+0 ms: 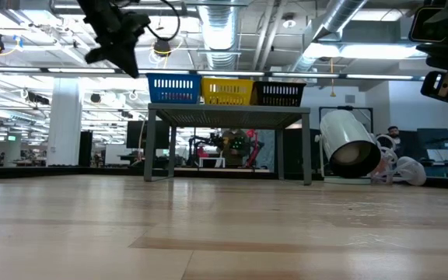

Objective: Pick & Place Office Desk Supplies
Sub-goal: Return to Home Position

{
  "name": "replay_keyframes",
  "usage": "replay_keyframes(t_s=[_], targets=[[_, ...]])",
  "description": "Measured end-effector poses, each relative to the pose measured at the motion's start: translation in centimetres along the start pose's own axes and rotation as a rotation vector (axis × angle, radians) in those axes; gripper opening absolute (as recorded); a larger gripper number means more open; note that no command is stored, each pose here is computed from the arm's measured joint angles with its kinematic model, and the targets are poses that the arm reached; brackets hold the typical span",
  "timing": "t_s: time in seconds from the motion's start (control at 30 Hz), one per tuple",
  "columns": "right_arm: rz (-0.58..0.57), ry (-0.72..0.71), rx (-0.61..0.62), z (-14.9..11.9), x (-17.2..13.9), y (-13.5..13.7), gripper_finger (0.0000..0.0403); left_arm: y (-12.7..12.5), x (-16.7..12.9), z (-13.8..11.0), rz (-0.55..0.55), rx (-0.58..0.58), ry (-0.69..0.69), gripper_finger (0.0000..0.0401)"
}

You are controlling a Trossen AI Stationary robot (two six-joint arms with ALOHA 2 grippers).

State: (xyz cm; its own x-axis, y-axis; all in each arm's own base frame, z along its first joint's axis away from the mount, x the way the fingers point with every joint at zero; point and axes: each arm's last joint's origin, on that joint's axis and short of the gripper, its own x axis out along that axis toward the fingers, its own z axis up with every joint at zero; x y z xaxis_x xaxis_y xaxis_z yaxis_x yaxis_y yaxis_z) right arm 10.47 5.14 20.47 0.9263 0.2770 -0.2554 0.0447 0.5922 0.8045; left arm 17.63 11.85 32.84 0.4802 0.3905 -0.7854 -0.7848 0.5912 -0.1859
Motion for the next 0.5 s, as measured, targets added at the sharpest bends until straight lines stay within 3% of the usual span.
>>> replay_keyframes(t_s=[0.2, 0.5], targets=[[0.000, 0.000, 0.000, 0.0, 0.0, 0.0, 0.0108, 0.9, -3.6, -1.1, -0.009, 0.020, -0.090, 0.0002], [0.000, 0.000, 0.000, 0.0, 0.0, 0.0, 0.0108, 1.4, -9.7, -5.3, -0.233, 0.150, -0.285, 0.0001]])
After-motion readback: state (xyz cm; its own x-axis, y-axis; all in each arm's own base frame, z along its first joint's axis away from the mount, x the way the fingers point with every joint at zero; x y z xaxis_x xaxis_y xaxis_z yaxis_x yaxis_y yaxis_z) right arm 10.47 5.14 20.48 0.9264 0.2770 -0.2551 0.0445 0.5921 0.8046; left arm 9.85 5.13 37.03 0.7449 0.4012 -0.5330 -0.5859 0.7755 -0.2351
